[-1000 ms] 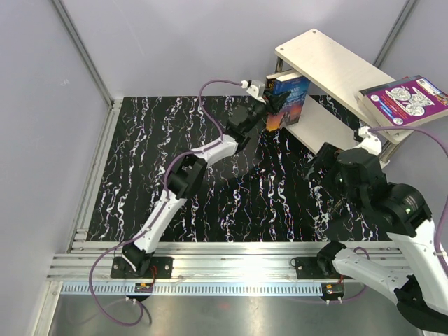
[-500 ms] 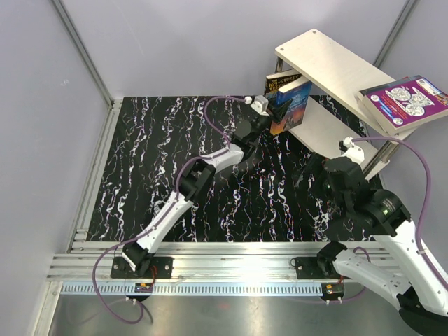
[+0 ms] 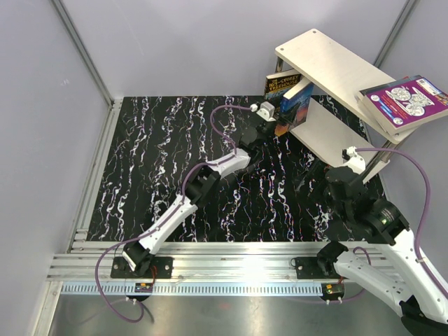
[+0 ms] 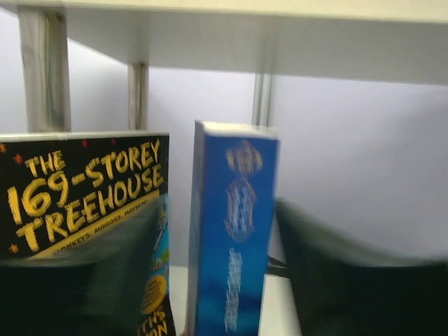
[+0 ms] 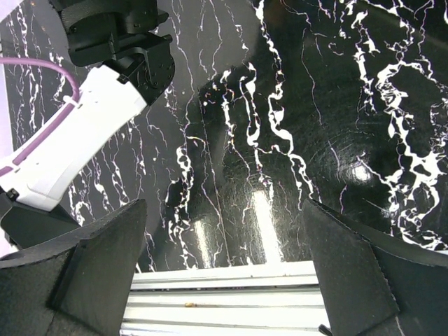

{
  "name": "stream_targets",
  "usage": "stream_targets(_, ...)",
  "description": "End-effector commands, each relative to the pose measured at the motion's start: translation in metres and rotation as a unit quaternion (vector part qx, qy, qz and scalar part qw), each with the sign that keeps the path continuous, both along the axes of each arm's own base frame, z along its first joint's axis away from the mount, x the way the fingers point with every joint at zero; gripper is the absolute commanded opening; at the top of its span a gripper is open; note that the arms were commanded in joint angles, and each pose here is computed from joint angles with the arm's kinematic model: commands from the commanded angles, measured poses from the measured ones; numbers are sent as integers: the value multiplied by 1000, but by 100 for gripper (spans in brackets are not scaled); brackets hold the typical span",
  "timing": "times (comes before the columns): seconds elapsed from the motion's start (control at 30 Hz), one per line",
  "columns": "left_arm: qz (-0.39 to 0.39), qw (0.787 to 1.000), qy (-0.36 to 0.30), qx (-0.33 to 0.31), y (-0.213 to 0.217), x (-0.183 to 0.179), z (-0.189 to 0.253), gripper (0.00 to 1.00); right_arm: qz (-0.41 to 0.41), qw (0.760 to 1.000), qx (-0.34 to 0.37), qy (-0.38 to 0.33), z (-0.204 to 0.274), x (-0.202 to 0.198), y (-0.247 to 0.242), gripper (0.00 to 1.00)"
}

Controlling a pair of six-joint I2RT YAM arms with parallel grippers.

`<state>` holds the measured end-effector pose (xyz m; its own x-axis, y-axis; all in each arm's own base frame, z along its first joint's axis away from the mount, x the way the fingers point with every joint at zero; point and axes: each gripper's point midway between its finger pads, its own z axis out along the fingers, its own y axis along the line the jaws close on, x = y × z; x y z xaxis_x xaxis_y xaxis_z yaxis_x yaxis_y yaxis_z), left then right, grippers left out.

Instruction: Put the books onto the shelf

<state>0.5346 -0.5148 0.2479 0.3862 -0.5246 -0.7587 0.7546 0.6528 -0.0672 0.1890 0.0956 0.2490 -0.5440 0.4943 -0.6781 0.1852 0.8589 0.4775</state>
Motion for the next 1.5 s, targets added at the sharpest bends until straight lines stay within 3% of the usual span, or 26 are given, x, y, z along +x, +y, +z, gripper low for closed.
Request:
stream_targets(0.0,32,996,-48,-74,22,-10,62,81,-5,1000,27,-14,7,4,6,100)
stream_targets(0.03,33,996,-44,-75,22,-10,59,90,-5,1000,27,-15,8,4,6,100)
stream_targets(0.1,33,995,-44,-79,24,-11,60,99,-5,1000,26,-15,9,5,6,100)
stream_targets(0.6,22,995,-52,-87,38,-30,60,96,-11,999,36,-11,10,-1,3,100)
stream_targets(0.7,28,995,-45,-80,43,-33,57,91,-13,999,39,-10,9,-4,1,100)
stream_targets(0.83,26,996,-38,-83,51,-35,54,75,-19,999,48,-10,7,-7,-2,100)
stream_targets(0.87,23,996,-35,-83,52,-35,53,62,-22,998,50,-10,7,-8,-3,100)
stream_targets(0.93,23,996,-32,-78,51,-34,50,50,-27,998,55,-12,5,-9,-4,100)
stream_targets(0.97,22,997,-30,-75,49,-33,48,39,-28,998,56,-11,5,-10,-4,100)
stream_targets(1.1,20,998,-19,-57,40,-25,42,28,-30,998,55,-9,2,-10,-5,100)
stream_targets(1.33,37,999,-17,-30,26,-7,39,21,-33,998,52,-10,-2,-7,-5,100)
stream_targets(1.47,43,998,-12,-33,25,4,36,23,-31,998,49,-9,-6,-4,-3,100)
